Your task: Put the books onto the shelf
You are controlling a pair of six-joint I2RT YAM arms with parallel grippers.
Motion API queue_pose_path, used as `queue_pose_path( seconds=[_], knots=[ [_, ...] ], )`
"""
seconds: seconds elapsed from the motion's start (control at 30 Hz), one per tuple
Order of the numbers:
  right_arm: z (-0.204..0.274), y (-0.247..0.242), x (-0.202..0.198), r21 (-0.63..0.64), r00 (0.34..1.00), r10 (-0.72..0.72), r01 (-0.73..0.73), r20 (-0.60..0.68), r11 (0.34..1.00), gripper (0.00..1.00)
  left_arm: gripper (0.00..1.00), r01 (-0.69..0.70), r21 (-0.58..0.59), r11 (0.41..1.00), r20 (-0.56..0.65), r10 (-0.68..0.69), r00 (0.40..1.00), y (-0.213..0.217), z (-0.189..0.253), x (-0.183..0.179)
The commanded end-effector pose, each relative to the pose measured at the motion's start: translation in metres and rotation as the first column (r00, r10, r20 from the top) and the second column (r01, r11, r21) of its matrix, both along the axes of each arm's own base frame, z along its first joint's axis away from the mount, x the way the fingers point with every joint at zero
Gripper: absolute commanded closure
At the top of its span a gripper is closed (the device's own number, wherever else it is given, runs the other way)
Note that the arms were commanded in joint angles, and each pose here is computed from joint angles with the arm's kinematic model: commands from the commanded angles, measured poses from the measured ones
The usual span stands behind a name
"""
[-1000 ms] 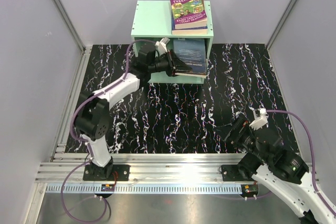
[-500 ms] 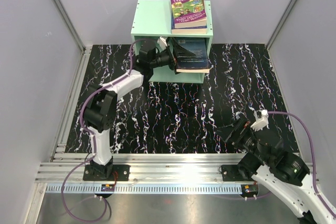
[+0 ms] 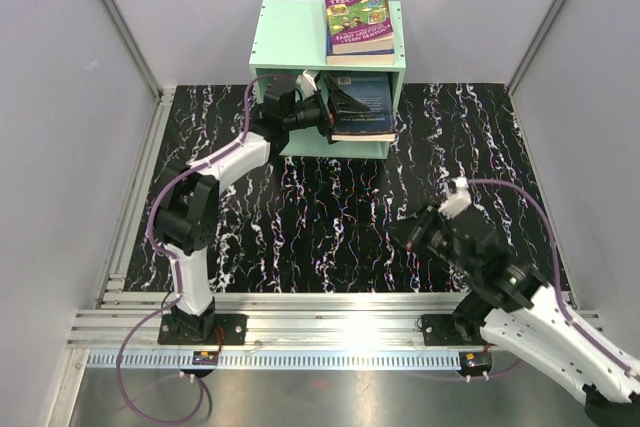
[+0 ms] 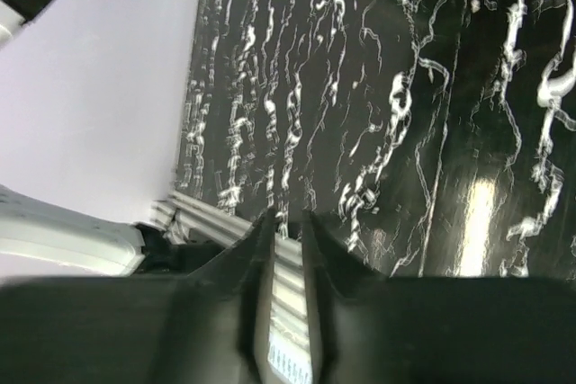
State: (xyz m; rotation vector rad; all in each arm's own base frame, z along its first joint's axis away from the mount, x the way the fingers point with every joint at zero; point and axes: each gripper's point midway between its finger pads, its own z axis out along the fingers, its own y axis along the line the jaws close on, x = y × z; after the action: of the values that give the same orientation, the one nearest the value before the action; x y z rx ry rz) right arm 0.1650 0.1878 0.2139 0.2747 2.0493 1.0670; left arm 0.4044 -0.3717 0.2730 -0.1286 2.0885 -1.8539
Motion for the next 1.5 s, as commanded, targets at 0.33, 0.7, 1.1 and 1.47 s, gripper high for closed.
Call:
queue_pose_path(
  seconds=[0.33,0.7,1.1,1.47],
  knots=[
    [0.068,0.05,0.139,-0.001,0.986,-0.047,0.048,0.157,0.999,1.0,0.01,0.032,0.005,0.999,0.093,-0.032,0.995,0.011,0.03,-0.002],
    [0.07,0.072,0.195,0.086,0.99,-0.016,0.004,0.137,0.996,1.0,0.01,0.047,0.003,0.999,0.098,-0.047,0.994,0.01,0.031,0.002],
    [0.069,0.082,0.229,0.082,0.989,-0.023,0.011,0.145,0.997,1.0,0.01,0.105,0.064,0.992,0.088,-0.11,0.99,0.011,0.018,0.004],
    [0.066,0.06,0.255,0.034,0.989,-0.058,0.054,0.138,0.998,1.0,0.01,0.086,0.072,0.994,0.105,-0.094,0.99,0.025,0.021,0.005]
  ],
)
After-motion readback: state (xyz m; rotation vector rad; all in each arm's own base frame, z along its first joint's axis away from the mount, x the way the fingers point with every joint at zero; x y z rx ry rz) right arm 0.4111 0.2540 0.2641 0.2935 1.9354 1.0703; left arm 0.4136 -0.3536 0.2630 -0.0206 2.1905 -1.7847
